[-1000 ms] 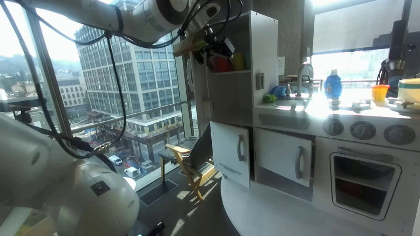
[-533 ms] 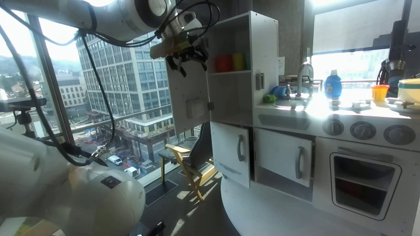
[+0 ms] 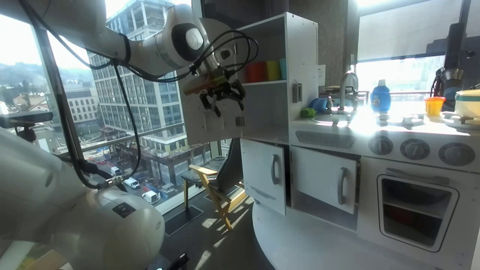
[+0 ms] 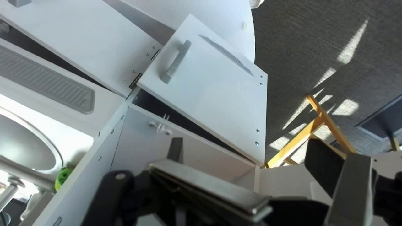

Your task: Open the cabinet and oven doors.

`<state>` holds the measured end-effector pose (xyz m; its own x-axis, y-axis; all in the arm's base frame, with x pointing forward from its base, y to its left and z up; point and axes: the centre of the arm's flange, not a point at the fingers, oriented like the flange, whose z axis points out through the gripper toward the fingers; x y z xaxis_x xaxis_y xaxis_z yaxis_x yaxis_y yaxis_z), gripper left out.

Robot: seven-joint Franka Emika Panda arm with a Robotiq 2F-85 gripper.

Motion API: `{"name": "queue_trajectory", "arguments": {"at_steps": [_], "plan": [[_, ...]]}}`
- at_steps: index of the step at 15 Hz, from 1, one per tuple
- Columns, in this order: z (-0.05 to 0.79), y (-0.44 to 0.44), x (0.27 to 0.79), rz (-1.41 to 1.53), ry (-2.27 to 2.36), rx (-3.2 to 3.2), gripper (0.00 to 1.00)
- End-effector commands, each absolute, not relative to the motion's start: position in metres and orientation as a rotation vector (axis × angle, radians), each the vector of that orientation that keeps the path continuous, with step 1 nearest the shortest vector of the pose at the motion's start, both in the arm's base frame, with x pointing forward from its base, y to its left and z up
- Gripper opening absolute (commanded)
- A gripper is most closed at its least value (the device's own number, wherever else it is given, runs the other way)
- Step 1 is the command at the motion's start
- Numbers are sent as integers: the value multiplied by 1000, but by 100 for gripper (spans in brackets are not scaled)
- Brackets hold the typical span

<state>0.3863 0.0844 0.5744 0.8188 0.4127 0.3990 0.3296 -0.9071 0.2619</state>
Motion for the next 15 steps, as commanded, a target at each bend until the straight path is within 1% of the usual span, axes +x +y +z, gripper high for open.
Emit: {"name": "queue_trajectory", "arguments": {"at_steps": [1,7,9,11,12,15], "plan": [[530,67,399,605,561,2796,100],[456,36,422,431,522,2814,100],[452,33,427,429,525,2839,100],[464,45,433,501,552,2793,100],[449,37,422,422,538,2833,100],[458,43,427,461,556,2816,100]]}}
